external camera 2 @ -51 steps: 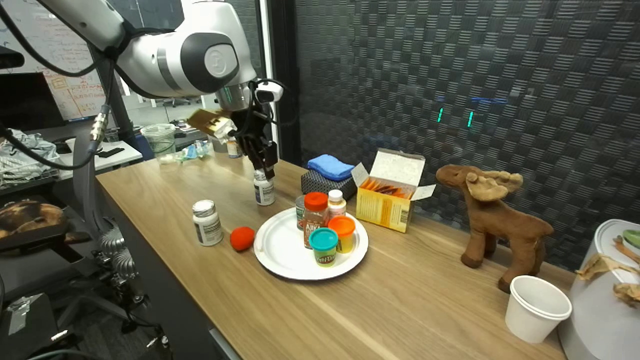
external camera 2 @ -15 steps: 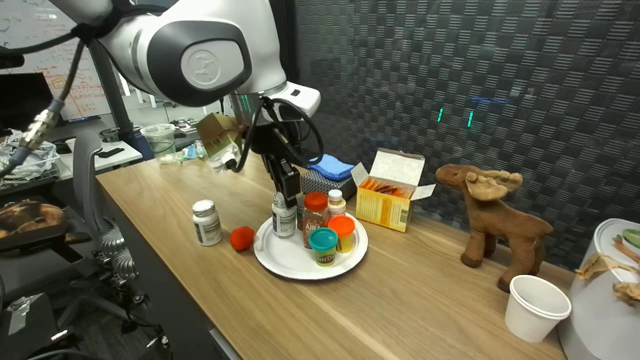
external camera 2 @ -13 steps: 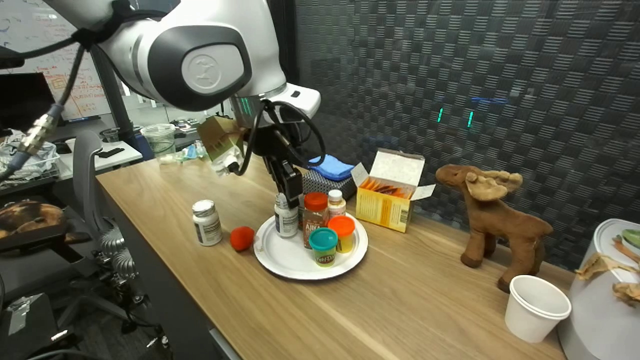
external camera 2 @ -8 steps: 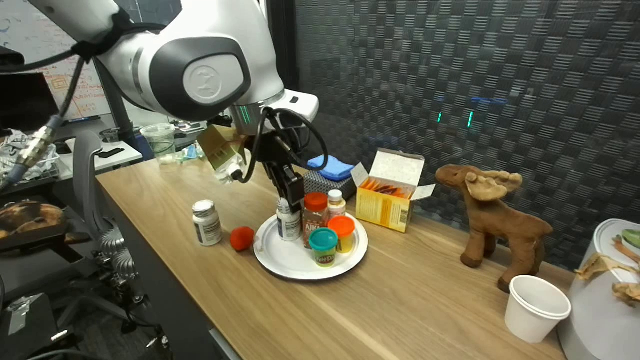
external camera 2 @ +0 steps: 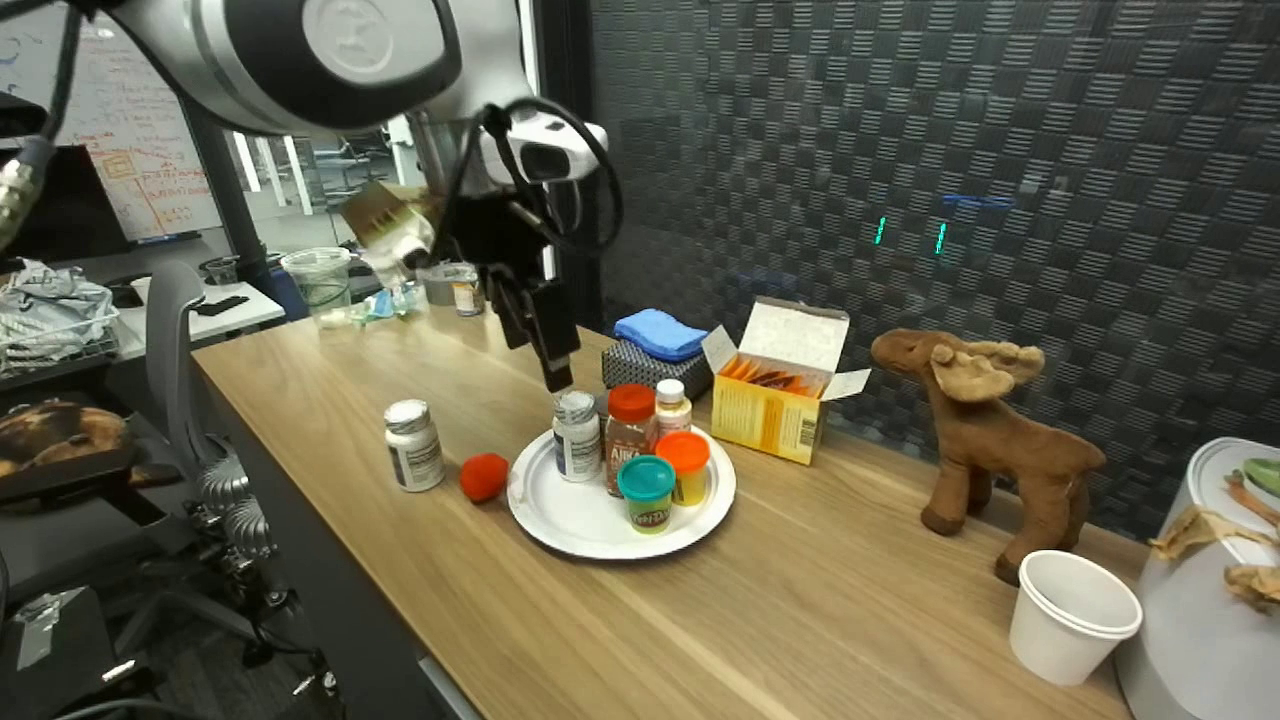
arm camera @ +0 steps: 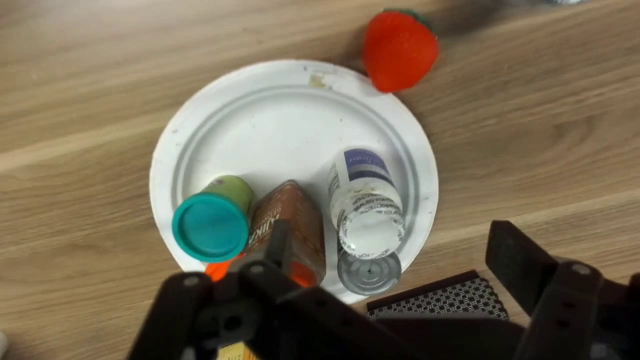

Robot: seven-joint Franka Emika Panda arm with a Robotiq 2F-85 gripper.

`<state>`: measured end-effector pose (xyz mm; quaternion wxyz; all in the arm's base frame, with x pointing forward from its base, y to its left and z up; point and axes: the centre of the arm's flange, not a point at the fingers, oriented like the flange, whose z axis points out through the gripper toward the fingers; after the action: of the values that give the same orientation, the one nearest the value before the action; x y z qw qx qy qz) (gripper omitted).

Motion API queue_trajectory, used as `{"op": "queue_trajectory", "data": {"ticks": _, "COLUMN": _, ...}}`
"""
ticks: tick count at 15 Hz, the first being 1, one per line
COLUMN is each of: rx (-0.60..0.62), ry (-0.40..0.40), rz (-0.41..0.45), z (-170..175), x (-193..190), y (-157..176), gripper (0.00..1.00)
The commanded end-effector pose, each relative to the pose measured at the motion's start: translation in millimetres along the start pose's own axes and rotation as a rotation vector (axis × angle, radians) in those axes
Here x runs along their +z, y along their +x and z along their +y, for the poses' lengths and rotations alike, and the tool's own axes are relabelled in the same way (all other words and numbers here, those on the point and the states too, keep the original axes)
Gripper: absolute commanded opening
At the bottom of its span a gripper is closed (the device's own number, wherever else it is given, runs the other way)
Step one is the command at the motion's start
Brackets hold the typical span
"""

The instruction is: Put the bottles on the tray

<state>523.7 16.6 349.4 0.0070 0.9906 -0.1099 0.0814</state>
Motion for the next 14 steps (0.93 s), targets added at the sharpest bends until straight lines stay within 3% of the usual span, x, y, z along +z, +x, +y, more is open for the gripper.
{"op": "queue_trajectory", "data": {"ticks": 1, "rx": -0.037, "ry": -0.009, "rz": -0.057, "z": -11.5, "x": -67.7, "y": -47.7, "gripper": 1.0}}
{"op": "queue_trajectory", "data": {"ticks": 4, "rx": -0.092, "ry": -0.025, "rz": -0.103, "z": -29.9, "x": -91.4, "y": -81.1, "gripper": 0.99}}
{"op": "queue_trajectory", "data": {"ticks": 8, "rx": -0.176, "ry": 0.059, "rz": -0.116, "z": -58.6, "x": -92.9, "y": -111.1, "gripper": 1.0}}
{"op": "queue_trajectory", "data": {"ticks": 14, "rx": -0.181, "ry": 0.073, "rz": -0.027, "z": -82.4, "x": -32.5, "y": -120.4, "gripper": 1.0}}
